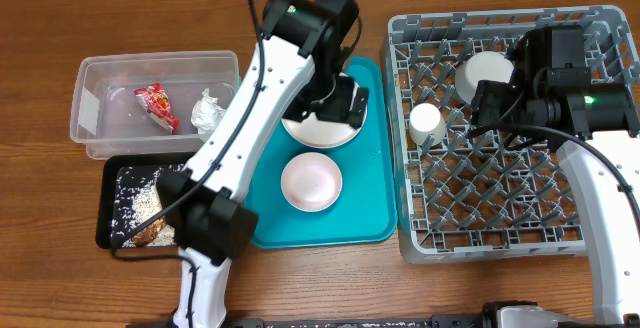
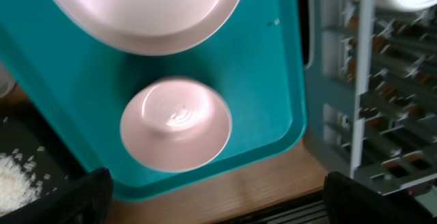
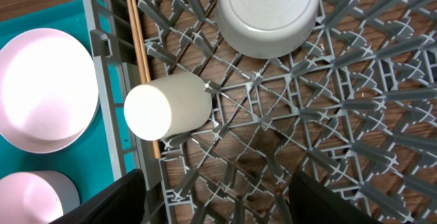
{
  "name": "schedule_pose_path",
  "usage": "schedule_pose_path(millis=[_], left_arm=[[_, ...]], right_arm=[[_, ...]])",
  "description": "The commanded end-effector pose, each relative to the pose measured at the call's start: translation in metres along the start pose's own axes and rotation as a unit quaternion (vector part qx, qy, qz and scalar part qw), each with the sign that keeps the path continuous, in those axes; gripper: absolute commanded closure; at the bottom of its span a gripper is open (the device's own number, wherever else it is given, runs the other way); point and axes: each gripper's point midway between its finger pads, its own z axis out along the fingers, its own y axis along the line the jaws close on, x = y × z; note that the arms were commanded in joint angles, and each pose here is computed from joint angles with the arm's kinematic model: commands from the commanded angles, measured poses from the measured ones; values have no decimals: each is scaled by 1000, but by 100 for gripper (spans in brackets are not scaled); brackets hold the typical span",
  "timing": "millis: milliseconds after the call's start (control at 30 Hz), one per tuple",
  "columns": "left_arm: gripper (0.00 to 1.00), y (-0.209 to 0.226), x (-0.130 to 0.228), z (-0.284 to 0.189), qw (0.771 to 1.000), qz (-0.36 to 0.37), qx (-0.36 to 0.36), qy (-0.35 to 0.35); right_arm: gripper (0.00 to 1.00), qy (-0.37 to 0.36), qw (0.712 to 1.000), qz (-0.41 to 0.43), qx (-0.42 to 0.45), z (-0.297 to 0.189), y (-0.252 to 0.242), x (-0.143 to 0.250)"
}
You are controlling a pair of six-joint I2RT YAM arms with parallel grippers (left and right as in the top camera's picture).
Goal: Sort waste into correct bins and load items into the dishwasher
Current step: 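Reach the left gripper down to the pink bowl on the teal tray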
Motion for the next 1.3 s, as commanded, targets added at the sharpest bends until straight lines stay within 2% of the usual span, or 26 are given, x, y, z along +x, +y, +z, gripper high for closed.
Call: schedule_pose_path(millis=[0,167,333,500,667,700,733,900,1000,1267], left_arm=[[0,18,27,-37,999,3,-17,-35],[0,50,67,-39,996,-41,-75,-26],[0,72,98,-15,988,-96,-118,19],[0,82,108,28,985,-99,-130,57],[0,87,110,62,985,-100,-125,63],[2,86,108,67,986,-100,-121,60],[9,86,106,70,986,-100,-120,55],[60,86,91,92,989,-98,-107,22],[63,87,87,105,990,-96,-103,9],[62,98,82,119,988,-93,-122,-13]], right_arm=[[31,-10,1000,0,-8,-6,4,-3],[31,-9,1000,0,-8,-6,4,-3],[30,-9,1000,0,-8,-6,4,-3],[30,-9,1000,0,-8,-6,4,-3],[30,-9,1000,0,-8,-6,4,-3],[30,-9,1000,0,-8,-6,4,-3],[30,-9,1000,0,-8,-6,4,-3],[30,-9,1000,0,-8,-6,4,-3],[30,-9,1000,0,-8,-6,4,-3],[28,-10,1000,0,-8,-6,4,-3]])
